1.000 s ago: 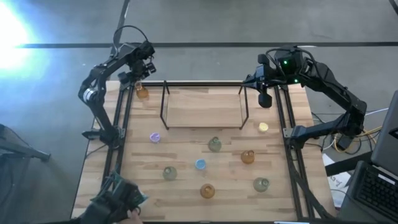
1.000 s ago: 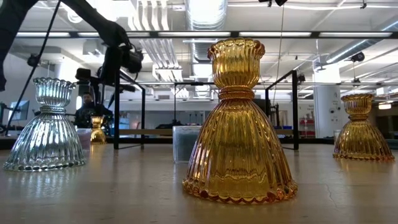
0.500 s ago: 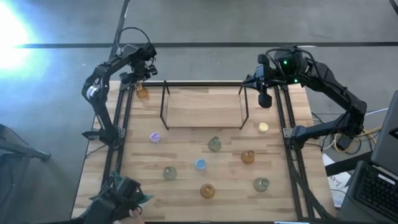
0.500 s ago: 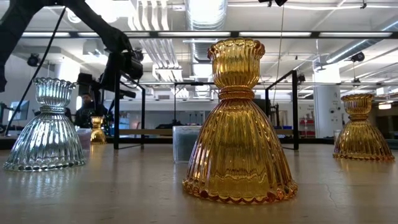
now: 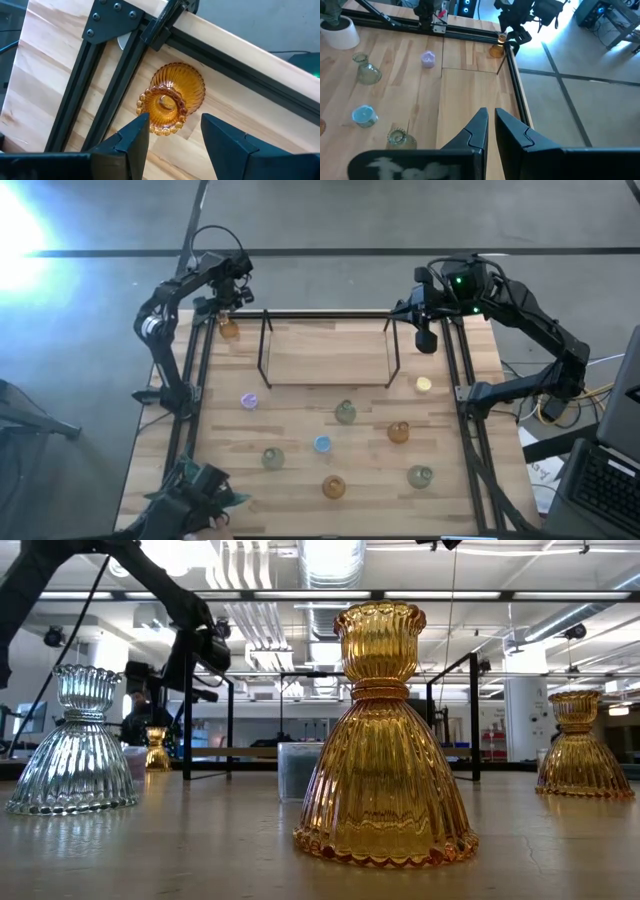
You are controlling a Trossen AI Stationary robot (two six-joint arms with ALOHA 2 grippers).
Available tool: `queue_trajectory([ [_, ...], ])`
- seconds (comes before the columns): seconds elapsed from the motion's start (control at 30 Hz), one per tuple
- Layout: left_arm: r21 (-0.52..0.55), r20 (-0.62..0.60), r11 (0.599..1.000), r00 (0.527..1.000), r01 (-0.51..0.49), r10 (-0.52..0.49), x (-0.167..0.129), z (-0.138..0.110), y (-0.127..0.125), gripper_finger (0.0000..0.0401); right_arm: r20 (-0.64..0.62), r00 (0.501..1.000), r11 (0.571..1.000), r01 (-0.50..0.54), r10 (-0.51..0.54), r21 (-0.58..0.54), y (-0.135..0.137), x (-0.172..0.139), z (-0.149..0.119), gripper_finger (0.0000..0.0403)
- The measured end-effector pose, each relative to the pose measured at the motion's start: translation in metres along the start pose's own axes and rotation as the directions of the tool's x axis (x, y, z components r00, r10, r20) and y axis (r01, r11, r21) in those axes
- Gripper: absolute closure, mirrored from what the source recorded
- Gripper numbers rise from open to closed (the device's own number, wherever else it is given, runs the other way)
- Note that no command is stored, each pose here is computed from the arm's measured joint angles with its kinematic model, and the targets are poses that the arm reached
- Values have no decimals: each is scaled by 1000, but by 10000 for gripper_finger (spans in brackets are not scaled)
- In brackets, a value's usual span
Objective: Pick & Place candle stick holders
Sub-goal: Put the top left yellow glass candle holder on the shelf
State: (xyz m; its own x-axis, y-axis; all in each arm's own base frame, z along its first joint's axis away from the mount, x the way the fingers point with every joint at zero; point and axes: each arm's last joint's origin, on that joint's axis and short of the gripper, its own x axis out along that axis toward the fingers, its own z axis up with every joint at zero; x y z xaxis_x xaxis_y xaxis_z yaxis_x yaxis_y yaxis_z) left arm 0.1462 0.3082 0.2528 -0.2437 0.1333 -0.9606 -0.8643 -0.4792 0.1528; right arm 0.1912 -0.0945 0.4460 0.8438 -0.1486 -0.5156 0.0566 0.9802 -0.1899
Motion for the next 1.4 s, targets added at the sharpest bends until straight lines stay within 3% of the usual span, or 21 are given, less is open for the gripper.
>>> queue_trajectory([
  [0.33,46,-12,999,1000,10,-10,-7,1,1,218,0,1000,1000,0,0,0,0,0,0,376],
  [0.7,82,109,987,983,138,-146,-77,1,16,218,0,1000,1000,0,0,-1,0,0,0,376],
  [0.9,133,220,973,952,188,-214,-127,-37,30,218,1,1000,1000,0,0,-3,0,0,0,376],
  [1.07,199,236,958,939,206,-251,-140,-84,26,218,2,1000,1000,1,-1,-4,0,0,0,376],
  [1.23,219,232,965,953,143,-194,-119,-125,14,218,2,1000,1000,1,-1,-3,0,0,0,376],
  [1.4,174,181,982,978,76,-108,-77,-143,9,218,1,1000,1000,1,-1,-3,0,0,0,376],
])
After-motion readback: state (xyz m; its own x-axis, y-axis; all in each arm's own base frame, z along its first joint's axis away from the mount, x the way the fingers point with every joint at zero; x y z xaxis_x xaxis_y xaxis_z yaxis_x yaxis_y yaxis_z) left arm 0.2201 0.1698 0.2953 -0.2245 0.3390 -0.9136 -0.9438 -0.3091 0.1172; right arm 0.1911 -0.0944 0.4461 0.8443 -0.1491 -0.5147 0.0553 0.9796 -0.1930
